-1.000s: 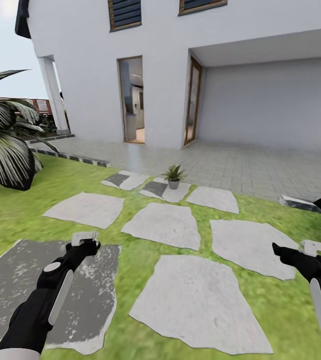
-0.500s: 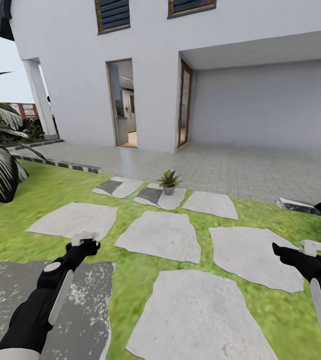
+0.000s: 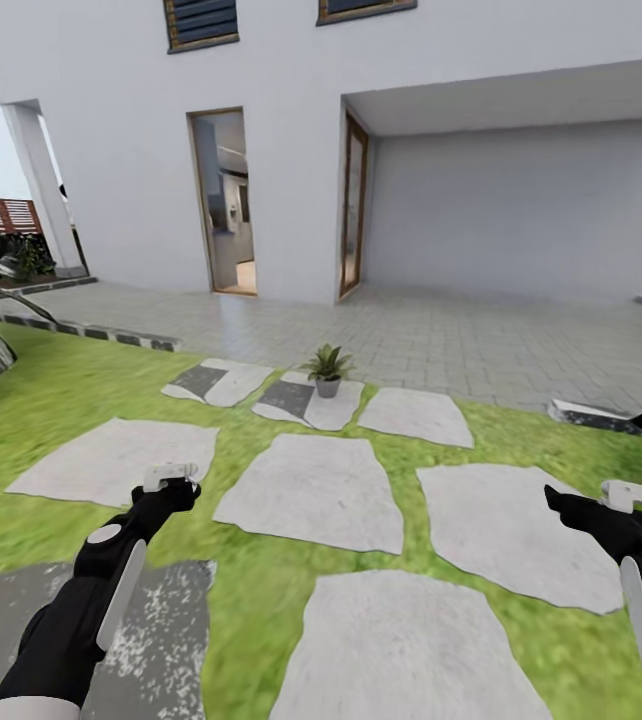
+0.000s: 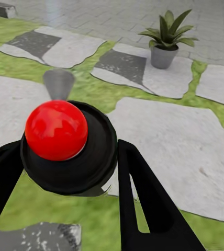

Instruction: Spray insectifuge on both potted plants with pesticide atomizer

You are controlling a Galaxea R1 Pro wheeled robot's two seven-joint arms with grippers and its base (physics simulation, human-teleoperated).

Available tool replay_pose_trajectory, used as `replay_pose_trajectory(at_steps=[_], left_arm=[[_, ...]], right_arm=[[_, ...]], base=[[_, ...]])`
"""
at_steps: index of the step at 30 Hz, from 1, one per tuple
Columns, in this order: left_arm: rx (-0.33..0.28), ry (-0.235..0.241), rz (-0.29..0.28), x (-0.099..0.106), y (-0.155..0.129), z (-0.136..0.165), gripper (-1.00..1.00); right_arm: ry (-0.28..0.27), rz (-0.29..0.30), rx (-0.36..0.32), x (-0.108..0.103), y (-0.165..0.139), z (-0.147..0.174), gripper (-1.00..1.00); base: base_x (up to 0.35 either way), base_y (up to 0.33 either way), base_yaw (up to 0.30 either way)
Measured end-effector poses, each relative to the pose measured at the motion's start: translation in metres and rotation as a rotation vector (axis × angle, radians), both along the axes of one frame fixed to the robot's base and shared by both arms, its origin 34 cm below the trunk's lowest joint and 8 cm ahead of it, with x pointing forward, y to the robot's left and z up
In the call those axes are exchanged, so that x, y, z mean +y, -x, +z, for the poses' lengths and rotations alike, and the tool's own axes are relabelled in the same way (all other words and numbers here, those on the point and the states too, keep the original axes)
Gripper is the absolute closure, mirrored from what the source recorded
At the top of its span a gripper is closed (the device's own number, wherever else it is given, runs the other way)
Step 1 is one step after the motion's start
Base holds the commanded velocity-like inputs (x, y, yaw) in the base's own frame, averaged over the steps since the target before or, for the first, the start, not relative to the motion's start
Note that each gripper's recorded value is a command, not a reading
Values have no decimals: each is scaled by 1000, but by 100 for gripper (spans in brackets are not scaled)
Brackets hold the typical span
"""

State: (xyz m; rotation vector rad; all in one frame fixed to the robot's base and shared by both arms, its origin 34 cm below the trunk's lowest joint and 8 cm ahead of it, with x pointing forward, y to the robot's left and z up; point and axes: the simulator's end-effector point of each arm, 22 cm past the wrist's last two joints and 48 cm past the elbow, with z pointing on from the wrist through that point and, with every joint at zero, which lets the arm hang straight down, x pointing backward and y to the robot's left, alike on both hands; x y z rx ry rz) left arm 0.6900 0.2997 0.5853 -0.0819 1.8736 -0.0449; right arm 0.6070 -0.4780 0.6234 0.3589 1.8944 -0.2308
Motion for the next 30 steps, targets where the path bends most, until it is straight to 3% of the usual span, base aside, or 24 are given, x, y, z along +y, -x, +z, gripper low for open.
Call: replay_pose_trajectory(at_steps=[30], left_arm=[[0,0,0,0,0,0,100]], right_arm=[[0,-1,-1,0,0,0,-100]], base=[[330,110,-1]])
